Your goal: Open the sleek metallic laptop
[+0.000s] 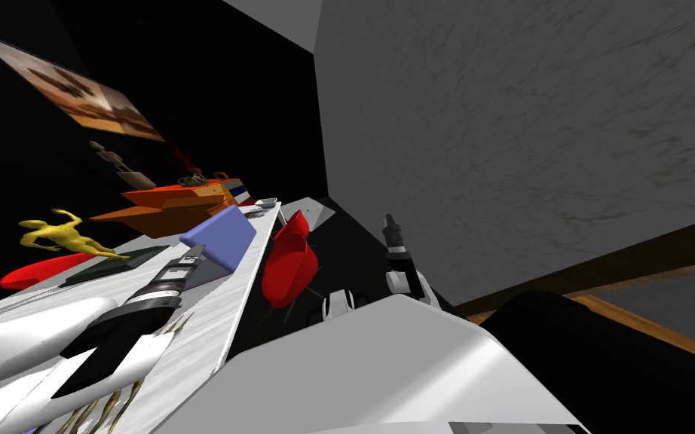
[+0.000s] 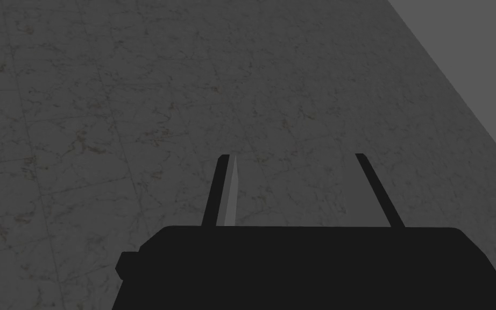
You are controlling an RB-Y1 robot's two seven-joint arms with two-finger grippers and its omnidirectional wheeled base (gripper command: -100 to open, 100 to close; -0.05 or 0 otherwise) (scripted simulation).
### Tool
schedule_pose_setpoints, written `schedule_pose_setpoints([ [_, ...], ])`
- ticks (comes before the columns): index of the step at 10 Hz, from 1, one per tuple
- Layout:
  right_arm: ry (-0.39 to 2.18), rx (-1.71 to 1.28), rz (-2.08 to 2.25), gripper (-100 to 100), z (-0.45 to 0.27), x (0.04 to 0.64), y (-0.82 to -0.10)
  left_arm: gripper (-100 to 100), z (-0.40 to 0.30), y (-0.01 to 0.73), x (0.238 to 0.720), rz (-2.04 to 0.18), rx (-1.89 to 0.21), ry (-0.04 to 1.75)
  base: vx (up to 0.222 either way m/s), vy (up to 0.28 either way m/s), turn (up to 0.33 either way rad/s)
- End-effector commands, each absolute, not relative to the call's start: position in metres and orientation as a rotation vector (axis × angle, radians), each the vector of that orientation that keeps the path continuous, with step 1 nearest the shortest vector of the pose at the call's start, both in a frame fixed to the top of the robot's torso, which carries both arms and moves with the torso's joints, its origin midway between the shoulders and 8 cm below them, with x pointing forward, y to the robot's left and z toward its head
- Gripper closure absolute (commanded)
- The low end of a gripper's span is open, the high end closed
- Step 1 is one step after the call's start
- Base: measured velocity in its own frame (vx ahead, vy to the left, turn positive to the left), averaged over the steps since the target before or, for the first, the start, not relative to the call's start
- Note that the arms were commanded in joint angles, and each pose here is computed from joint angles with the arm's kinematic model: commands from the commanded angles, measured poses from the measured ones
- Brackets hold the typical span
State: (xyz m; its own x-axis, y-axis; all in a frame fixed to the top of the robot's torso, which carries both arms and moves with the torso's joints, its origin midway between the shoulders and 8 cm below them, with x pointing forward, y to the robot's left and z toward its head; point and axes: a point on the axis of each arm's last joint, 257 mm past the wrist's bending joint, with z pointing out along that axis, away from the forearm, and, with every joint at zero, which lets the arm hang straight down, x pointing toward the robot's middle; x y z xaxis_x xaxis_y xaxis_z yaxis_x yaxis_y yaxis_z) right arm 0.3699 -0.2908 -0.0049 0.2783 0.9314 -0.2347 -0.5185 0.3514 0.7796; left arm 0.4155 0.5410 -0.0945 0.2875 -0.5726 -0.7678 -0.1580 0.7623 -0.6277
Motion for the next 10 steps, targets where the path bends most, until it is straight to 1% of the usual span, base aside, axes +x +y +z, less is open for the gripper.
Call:
schedule_pose_setpoints([
  [1,0.769,0.645,1.068,0,-0.005,0.370,-0.291,-100,-0.090,0.573,0.413,-0.209,-0.696,1.290,-0.017,0.040,-0.246],
  [5,0.769,0.645,1.068,0,-0.005,0.370,-0.291,-100,-0.083,0.619,0.405,-0.082,-0.720,1.296,-0.018,0.036,-0.204],
  [7,0.769,0.645,1.068,0,-0.005,0.370,-0.291,-100,-0.085,0.613,0.404,-0.095,-0.716,1.296,-0.004,0.007,-0.020],
  [8,0.769,0.645,1.068,0,-0.005,0.370,-0.291,100,-0.085,0.613,0.404,-0.095,-0.716,1.296,0.000,0.000,0.000],
  [10,0.769,0.645,1.068,0,-0.005,0.370,-0.291,100,-0.088,0.615,0.408,-0.181,-0.804,1.254,-0.058,0.080,-0.001],
])
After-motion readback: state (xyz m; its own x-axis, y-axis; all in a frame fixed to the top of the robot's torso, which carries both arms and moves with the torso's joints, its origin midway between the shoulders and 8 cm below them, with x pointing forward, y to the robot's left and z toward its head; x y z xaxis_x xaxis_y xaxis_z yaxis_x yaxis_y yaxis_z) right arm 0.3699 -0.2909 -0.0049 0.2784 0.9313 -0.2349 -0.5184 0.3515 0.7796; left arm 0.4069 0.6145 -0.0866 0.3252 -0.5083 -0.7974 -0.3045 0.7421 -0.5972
